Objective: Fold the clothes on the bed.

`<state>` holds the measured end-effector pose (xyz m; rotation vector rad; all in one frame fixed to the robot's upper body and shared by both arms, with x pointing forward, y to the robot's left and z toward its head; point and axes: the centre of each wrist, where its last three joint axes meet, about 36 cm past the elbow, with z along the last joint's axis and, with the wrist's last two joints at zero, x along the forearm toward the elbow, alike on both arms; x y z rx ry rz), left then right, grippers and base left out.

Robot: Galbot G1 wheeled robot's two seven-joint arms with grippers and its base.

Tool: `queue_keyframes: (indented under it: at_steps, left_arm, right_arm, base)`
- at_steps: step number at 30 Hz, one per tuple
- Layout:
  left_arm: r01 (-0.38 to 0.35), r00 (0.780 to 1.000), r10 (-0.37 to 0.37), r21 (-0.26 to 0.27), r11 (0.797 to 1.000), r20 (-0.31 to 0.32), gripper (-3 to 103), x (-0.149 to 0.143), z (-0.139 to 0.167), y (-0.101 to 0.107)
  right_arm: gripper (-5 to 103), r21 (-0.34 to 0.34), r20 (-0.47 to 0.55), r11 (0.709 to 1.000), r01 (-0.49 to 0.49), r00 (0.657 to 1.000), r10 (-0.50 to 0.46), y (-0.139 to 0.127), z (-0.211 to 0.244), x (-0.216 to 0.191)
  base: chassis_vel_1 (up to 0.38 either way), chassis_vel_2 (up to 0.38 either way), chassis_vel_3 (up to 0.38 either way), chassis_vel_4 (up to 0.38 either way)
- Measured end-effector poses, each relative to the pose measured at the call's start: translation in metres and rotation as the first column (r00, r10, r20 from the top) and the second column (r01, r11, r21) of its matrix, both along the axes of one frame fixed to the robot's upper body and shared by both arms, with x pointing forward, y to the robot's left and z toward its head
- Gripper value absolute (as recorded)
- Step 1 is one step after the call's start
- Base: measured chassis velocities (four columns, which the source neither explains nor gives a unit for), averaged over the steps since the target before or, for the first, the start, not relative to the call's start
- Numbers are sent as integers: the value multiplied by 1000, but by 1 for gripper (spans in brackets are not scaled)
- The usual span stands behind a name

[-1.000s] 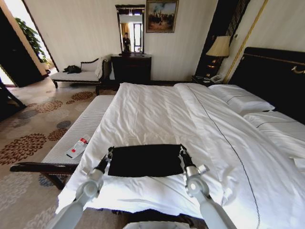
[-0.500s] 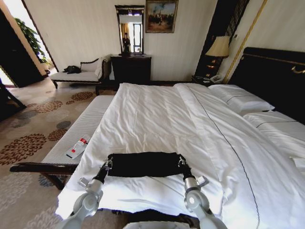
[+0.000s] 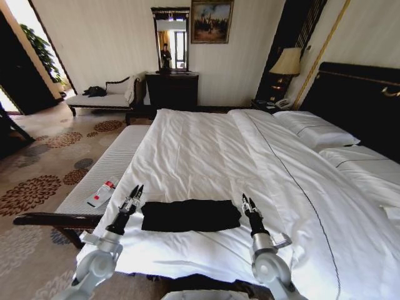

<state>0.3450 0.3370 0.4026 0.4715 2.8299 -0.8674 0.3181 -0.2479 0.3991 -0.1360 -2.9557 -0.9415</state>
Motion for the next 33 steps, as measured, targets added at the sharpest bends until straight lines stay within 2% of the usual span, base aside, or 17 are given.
queue_keyframes:
  at_steps: [1,2,6,8,9,10,11,13,14,16,17,20,25,27,30,31,33]
  left_arm:
    - [-12,1000,13,22,1000,-28,57,7,3,-3]
    - [-12,1000,13,22,1000,-28,57,7,3,-3]
    - [-27,984,49,127,991,-170,79,22,0,-26]
    - [-29,982,55,147,989,-180,79,21,-4,-28]
    - [-38,977,80,207,978,-198,90,16,-17,-31]
    - [-49,974,104,260,964,-204,90,9,-31,-32]
    - [-54,971,118,290,955,-209,94,5,-40,-33]
    - [-55,968,127,308,950,-216,98,1,-47,-33]
    - [-54,960,142,336,940,-243,100,-9,-60,-36]
    - [-52,946,167,377,925,-279,100,-20,-77,-40]
    - [-52,946,167,377,925,-279,100,-20,-77,-40]
    - [-40,920,204,438,898,-335,100,-33,-97,-40]
    - [-49,897,244,466,884,-368,100,-44,-107,-34]
    - [-54,896,249,466,883,-368,100,-46,-106,-33]
    - [-109,914,265,443,890,-308,100,-49,-88,-32]
    - [-109,914,265,443,890,-308,100,-49,-88,-32]
    - [-147,924,278,425,893,-263,100,-50,-75,-30]
  right_arm:
    - [63,-19,-20,1000,1,1000,-2,0,-1,9]
    - [63,-19,-20,1000,1,1000,-2,0,-1,9]
    - [85,-59,-148,998,-13,989,4,13,-15,27]
    - [85,-62,-162,998,-21,987,11,15,-16,27]
    - [90,-83,-183,996,-37,983,21,19,-18,24]
    - [95,-125,-198,991,-51,980,26,22,-22,20]
    - [98,-158,-205,986,-58,978,25,25,-26,18]
    - [98,-182,-210,981,-63,977,23,26,-29,17]
    - [100,-263,-236,962,-78,972,14,31,-41,12]
    - [100,-377,-307,922,-92,951,-30,38,-61,3]
    - [100,-377,-307,922,-92,951,-30,38,-61,3]
    - [100,-460,-364,880,-120,929,-64,47,-82,-13]
    - [100,-509,-376,853,-114,921,-101,52,-97,-24]
    - [100,-509,-373,854,-108,922,-106,52,-97,-24]
    - [100,-445,-297,895,21,940,-170,40,-88,-21]
    - [100,-445,-297,895,21,940,-170,40,-88,-21]
    - [100,-385,-257,918,95,944,-206,33,-76,-19]
  base:
    - [0,0,0,0]
    - [0,0,0,0]
    - [0,0,0,0]
    - [0,0,0,0]
    - [0,0,0,0]
    - [0,0,0,0]
    - [0,0,0,0]
    - [0,0,0,0]
    - [0,0,0,0]
    - [0,0,0,0]
    - [0,0,0,0]
    - [0,0,0,0]
    - [0,0,0,0]
    - [0,0,0,0]
    - [0,0,0,0]
    - [0,0,0,0]
    - [0,0,0,0]
